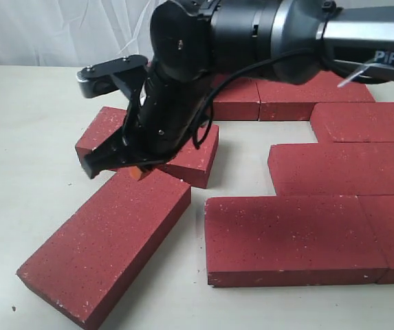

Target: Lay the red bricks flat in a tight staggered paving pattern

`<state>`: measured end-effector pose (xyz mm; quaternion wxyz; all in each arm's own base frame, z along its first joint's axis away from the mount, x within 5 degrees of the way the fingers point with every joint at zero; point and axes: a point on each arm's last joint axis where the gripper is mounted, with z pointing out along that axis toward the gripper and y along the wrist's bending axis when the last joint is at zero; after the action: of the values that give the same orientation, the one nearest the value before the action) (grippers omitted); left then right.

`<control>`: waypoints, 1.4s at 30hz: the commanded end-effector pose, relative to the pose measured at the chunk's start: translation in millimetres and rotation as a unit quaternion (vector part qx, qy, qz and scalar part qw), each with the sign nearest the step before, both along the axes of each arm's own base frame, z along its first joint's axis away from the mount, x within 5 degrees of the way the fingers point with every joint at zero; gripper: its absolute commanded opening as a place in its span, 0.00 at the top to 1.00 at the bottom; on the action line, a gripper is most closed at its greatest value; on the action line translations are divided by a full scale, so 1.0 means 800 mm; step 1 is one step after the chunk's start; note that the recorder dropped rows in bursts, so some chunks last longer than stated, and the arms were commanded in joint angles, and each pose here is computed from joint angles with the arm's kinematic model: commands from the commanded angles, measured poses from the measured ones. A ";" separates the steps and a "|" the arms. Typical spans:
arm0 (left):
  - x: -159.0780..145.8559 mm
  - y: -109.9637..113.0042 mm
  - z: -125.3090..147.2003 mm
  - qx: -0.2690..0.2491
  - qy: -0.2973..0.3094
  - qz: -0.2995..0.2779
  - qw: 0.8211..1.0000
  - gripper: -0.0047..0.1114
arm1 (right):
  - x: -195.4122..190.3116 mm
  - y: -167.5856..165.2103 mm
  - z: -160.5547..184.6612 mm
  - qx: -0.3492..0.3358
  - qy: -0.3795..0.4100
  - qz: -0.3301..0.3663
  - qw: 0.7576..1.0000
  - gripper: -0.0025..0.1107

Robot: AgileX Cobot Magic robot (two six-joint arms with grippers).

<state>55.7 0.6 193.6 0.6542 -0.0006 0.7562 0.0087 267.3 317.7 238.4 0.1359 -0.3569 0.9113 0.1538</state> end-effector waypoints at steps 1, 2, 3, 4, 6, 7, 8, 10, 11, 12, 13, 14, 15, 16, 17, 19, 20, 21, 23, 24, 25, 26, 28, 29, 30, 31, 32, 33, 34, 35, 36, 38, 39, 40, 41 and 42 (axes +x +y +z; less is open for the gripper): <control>0.000 0.000 -0.001 -0.004 -0.004 0.000 1.000 0.96 | 0.022 -0.025 0.004 -0.006 -0.003 -0.013 1.000 0.98; 0.000 0.000 -0.001 -0.004 -0.004 0.000 1.000 0.96 | 0.027 -0.031 0.004 -0.008 -0.006 -0.015 1.000 0.98; 0.000 0.000 -0.001 -0.004 -0.004 0.000 1.000 0.96 | 0.033 -0.036 0.004 -0.008 -0.008 -0.019 1.000 0.98; 0.000 0.000 -0.001 -0.004 -0.004 0.000 1.000 0.96 | 0.038 -0.040 0.004 -0.008 -0.010 -0.022 1.000 0.98; 0.000 0.000 -0.001 -0.004 -0.004 0.000 1.000 0.96 | 0.052 -0.055 0.005 -0.010 -0.021 -0.021 1.000 0.98; 0.000 0.000 -0.001 -0.004 -0.004 0.000 1.000 0.96 | 0.062 -0.066 0.005 -0.012 -0.026 -0.022 0.999 0.98; 0.000 0.000 -0.001 -0.004 -0.004 0.000 1.000 0.96 | 0.066 -0.072 0.005 -0.013 -0.028 -0.023 0.999 0.98; 0.000 0.000 -0.001 -0.004 -0.004 0.000 1.000 0.96 | 0.074 -0.081 0.005 -0.015 -0.035 -0.026 0.999 0.98; 0.000 0.000 -0.001 -0.004 -0.004 0.000 1.000 0.96 | 0.079 -0.084 0.003 -0.015 -0.044 -0.024 0.999 0.98; 0.000 0.000 -0.001 -0.004 -0.004 0.000 1.000 0.96 | 0.081 -0.083 0.002 -0.013 -0.047 -0.025 0.999 0.98; 0.000 0.000 -0.001 -0.004 -0.004 0.000 1.000 0.96 | 0.084 -0.081 -0.001 -0.010 -0.053 -0.026 0.998 0.98; 0.000 0.000 -0.001 -0.004 -0.004 0.000 1.000 0.96 | 0.085 -0.080 -0.005 -0.009 -0.052 -0.028 0.998 0.98; 0.000 0.000 -0.001 -0.004 -0.004 0.000 1.000 0.96 | 0.086 -0.079 -0.008 -0.009 -0.050 -0.028 0.998 0.98; 0.000 0.000 -0.001 -0.004 -0.004 0.000 1.000 0.96 | 0.086 -0.079 -0.010 -0.010 -0.048 -0.029 0.998 0.98; 0.000 0.000 -0.001 -0.004 -0.004 0.000 1.000 0.96 | 0.086 -0.078 -0.013 -0.013 -0.042 -0.028 0.999 0.98; 0.000 0.000 -0.001 -0.004 -0.004 0.000 1.000 0.96 | 0.087 -0.076 -0.021 -0.010 -0.030 -0.031 0.999 0.98; 0.000 0.000 -0.001 -0.004 -0.004 0.000 1.000 0.96 | 0.087 -0.075 -0.025 -0.010 -0.024 -0.032 0.999 0.98; 0.000 0.000 -0.001 -0.004 -0.004 0.000 1.000 0.96 | 0.087 -0.074 -0.028 -0.009 -0.020 -0.033 0.999 0.98; 0.000 0.000 -0.001 -0.004 -0.004 0.000 1.000 0.96 | 0.088 -0.070 -0.034 0.002 -0.011 -0.041 0.999 0.98; 0.000 0.000 -0.001 -0.004 -0.004 0.000 1.000 0.96 | 0.089 -0.068 -0.038 0.008 -0.006 -0.045 0.999 0.98; 0.000 0.000 -0.001 -0.004 -0.004 0.000 1.000 0.96 | 0.091 -0.065 -0.040 0.020 -0.004 -0.052 0.998 0.98; 0.000 0.000 -0.001 -0.004 -0.004 0.000 1.000 0.96 | 0.093 -0.063 -0.043 0.027 -0.004 -0.057 0.998 0.98; 0.000 0.000 -0.001 -0.004 -0.004 0.000 1.000 0.96 | 0.094 -0.059 -0.049 0.041 0.004 -0.068 0.997 0.98; 0.000 0.000 -0.001 -0.004 -0.004 0.000 1.000 0.96 | 0.094 -0.058 -0.051 0.043 0.010 -0.070 0.997 0.98; 0.000 0.000 -0.001 -0.004 -0.004 0.000 1.000 0.96 | 0.094 -0.058 -0.054 0.042 0.014 -0.070 0.997 0.98; 0.000 0.000 -0.001 -0.004 -0.004 0.000 1.000 0.96 | 0.093 -0.058 -0.060 0.034 0.026 -0.067 0.997 0.98; 0.000 0.000 -0.001 -0.004 -0.004 0.000 1.000 0.96 | 0.092 -0.059 -0.063 0.027 0.030 -0.065 0.997 0.98; 0.000 0.000 -0.001 -0.004 -0.004 0.000 1.000 0.96 | 0.091 -0.059 -0.070 0.017 0.041 -0.061 0.997 0.98; 0.000 0.000 -0.001 -0.004 -0.004 0.000 1.000 0.96 | 0.091 -0.060 -0.072 0.009 0.041 -0.057 0.997 0.98; 0.000 0.000 -0.001 -0.004 -0.004 0.000 1.000 0.96 | 0.092 -0.063 -0.076 -0.004 0.038 -0.051 0.998 0.98; 0.000 0.000 -0.001 -0.004 -0.004 0.000 1.000 0.96 | 0.092 -0.064 -0.077 -0.010 0.035 -0.048 0.998 0.98; 0.000 0.000 -0.001 -0.004 -0.004 0.000 1.000 0.96 | 0.094 -0.067 -0.082 -0.028 0.025 -0.039 0.999 0.98; 0.000 0.000 -0.001 -0.004 -0.004 0.000 1.000 0.96 | 0.095 -0.066 -0.084 -0.030 0.027 -0.039 0.998 0.98; 0.000 0.000 -0.001 -0.004 -0.004 0.000 1.000 0.96 | 0.095 -0.066 -0.090 -0.033 0.032 -0.039 0.998 0.98; 0.000 0.000 -0.001 -0.004 -0.004 0.000 1.000 0.96 | 0.096 -0.066 -0.095 -0.036 0.034 -0.038 0.998 0.98; 0.000 0.000 -0.001 -0.004 -0.004 0.000 1.000 0.96 | 0.096 -0.065 -0.100 -0.038 0.040 -0.040 0.998 0.98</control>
<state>55.7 0.6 193.6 0.6542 -0.0006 0.7562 0.0087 342.6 267.5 163.5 0.0970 -0.3167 0.9342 0.1328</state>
